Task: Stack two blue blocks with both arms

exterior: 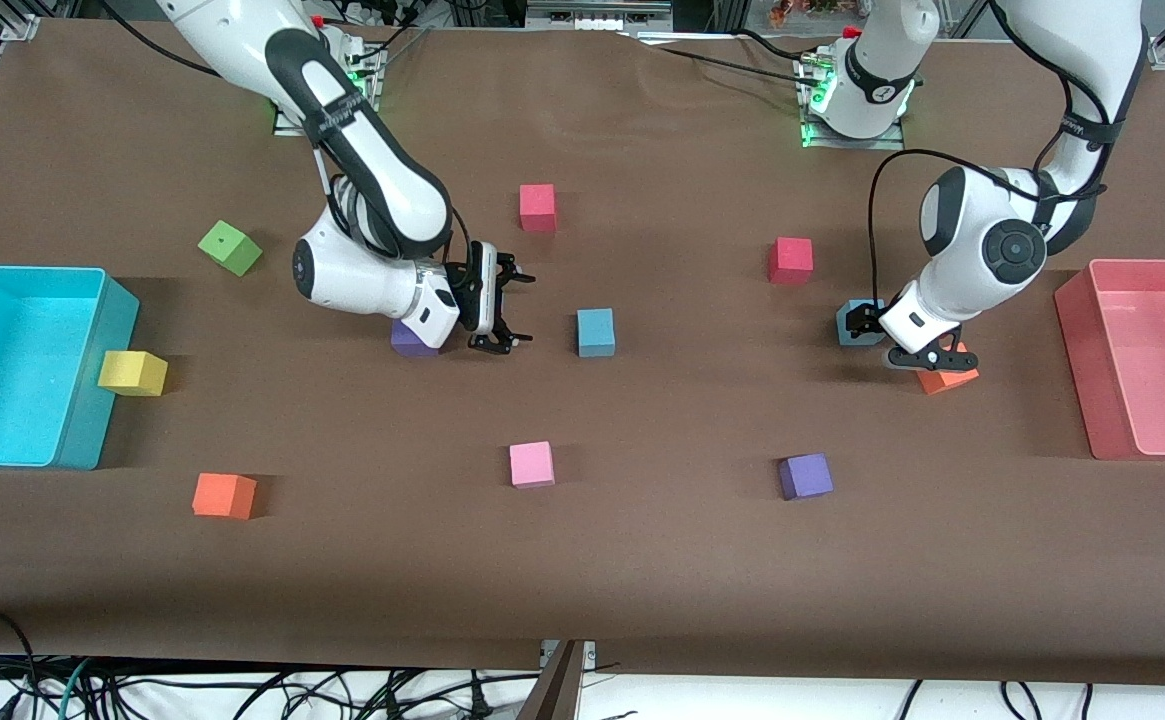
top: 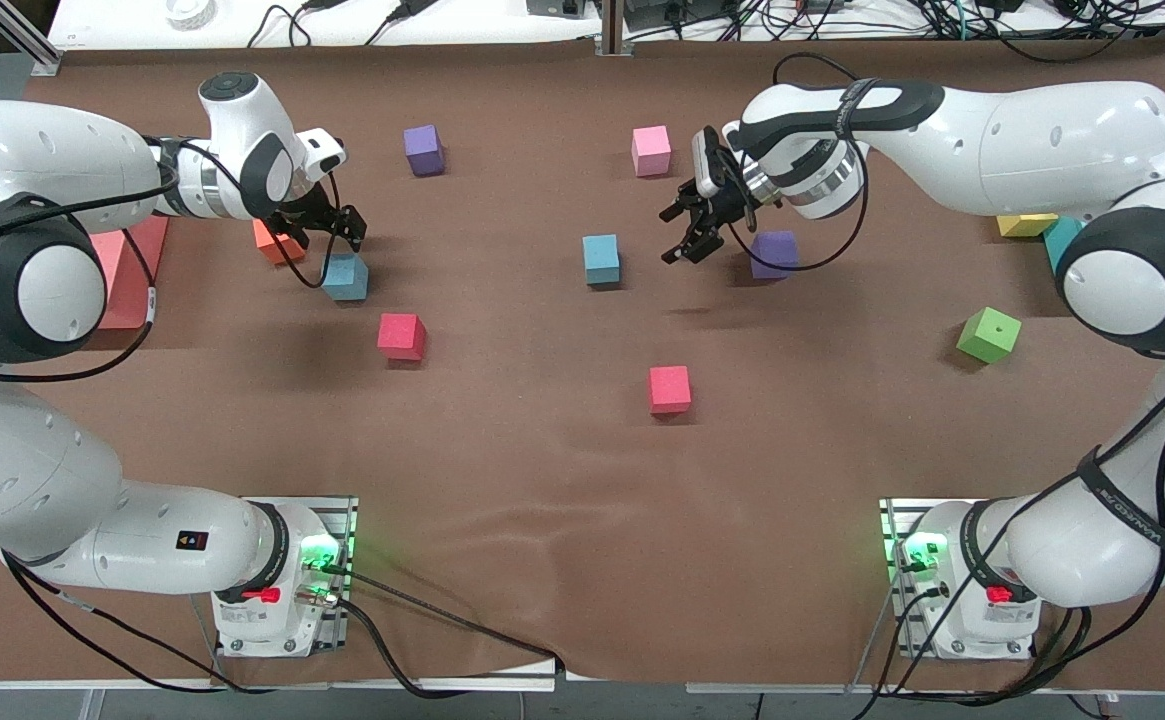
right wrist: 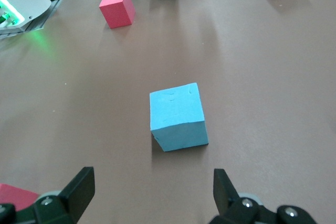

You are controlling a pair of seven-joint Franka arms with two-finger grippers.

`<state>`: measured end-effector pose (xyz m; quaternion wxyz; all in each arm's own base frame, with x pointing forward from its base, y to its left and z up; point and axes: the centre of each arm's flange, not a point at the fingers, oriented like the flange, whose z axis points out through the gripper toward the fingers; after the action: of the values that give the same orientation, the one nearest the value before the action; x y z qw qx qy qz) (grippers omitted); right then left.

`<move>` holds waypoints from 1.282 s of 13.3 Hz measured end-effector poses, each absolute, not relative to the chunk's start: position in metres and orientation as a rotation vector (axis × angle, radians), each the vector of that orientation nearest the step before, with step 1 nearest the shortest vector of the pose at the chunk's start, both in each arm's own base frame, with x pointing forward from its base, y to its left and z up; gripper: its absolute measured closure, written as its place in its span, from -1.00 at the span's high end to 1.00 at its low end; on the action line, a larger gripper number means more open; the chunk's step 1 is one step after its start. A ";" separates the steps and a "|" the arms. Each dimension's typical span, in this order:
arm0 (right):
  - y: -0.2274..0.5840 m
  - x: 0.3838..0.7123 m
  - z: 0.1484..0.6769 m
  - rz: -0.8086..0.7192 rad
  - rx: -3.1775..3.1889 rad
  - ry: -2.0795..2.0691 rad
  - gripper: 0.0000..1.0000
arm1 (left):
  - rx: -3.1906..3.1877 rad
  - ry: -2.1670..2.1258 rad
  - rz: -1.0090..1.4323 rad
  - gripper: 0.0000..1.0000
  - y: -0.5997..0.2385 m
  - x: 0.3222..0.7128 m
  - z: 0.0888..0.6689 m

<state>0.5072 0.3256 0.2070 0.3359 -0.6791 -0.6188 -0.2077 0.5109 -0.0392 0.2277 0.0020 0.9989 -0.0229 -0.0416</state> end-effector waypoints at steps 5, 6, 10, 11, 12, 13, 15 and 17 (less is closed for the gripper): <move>0.329 0.495 0.168 -0.629 -1.746 -1.519 1.00 | 3.130 -0.073 -0.098 0.96 -0.042 0.489 0.209; 0.332 0.492 0.163 -0.641 -1.743 -1.502 1.00 | 3.130 -0.075 -0.104 0.96 -0.043 0.487 0.208; 0.343 0.482 0.146 -0.662 -1.759 -1.446 1.00 | 3.130 -0.088 -0.117 0.68 -0.047 0.480 0.207; 0.346 0.479 0.143 -0.664 -1.761 -1.442 1.00 | 3.130 -0.090 -0.120 0.43 -0.048 0.479 0.206; 0.348 0.477 0.140 -0.662 -1.761 -1.437 1.00 | 3.130 -0.092 -0.117 0.23 -0.048 0.479 0.207; 0.350 0.477 0.137 -0.664 -1.764 -1.426 1.00 | 3.130 -0.094 -0.113 0.14 -0.049 0.479 0.208; 0.355 0.477 0.136 -0.685 -1.763 -1.403 1.00 | 3.129 -0.099 -0.116 0.09 -0.050 0.478 0.208; 0.361 0.474 0.136 -0.694 -1.752 -1.407 1.00 | 3.128 -0.114 -0.116 0.01 -0.054 0.478 0.216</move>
<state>0.4745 0.3606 0.1356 0.3845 -0.6877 -0.5523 -0.2724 0.4781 -0.0541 0.2162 0.0045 0.9986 -0.0363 -0.0372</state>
